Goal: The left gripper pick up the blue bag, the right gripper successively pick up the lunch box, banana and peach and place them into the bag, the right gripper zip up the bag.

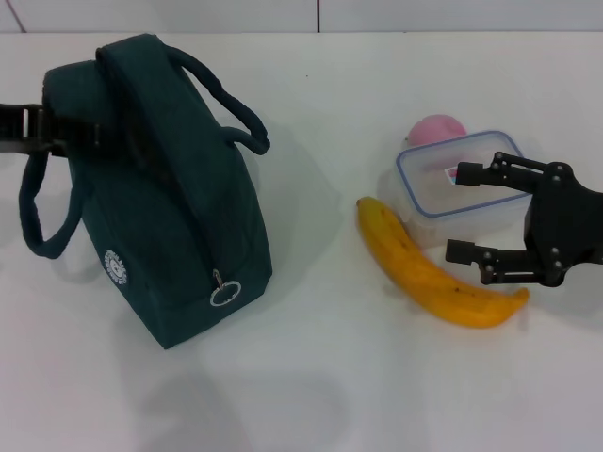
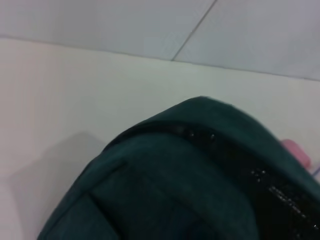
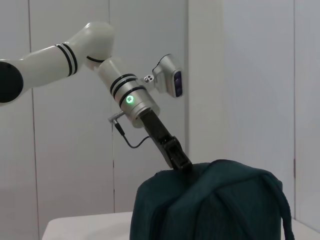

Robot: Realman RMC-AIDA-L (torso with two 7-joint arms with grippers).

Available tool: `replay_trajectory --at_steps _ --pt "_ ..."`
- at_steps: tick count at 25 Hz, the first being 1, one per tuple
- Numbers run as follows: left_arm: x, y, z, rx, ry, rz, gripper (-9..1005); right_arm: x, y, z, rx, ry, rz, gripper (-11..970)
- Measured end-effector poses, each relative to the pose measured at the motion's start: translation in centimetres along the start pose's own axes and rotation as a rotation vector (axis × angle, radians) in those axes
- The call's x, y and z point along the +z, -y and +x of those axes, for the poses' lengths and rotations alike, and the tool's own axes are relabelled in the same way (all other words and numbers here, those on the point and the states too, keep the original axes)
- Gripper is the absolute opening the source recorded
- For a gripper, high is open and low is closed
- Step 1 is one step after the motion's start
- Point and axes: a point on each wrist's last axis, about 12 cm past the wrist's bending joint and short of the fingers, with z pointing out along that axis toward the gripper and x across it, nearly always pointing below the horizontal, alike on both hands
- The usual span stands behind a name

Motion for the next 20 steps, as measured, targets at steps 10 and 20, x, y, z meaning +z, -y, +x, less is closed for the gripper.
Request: replay_trajectory --at_steps 10,20 --pt "1.4 0.9 0.0 0.040 -0.100 -0.039 461 0.1 0.2 -0.1 -0.006 -0.002 0.002 855" --pt "1.8 1.9 0.0 0.007 -0.089 0.017 91 -0.7 0.9 -0.3 0.001 0.012 0.068 855"
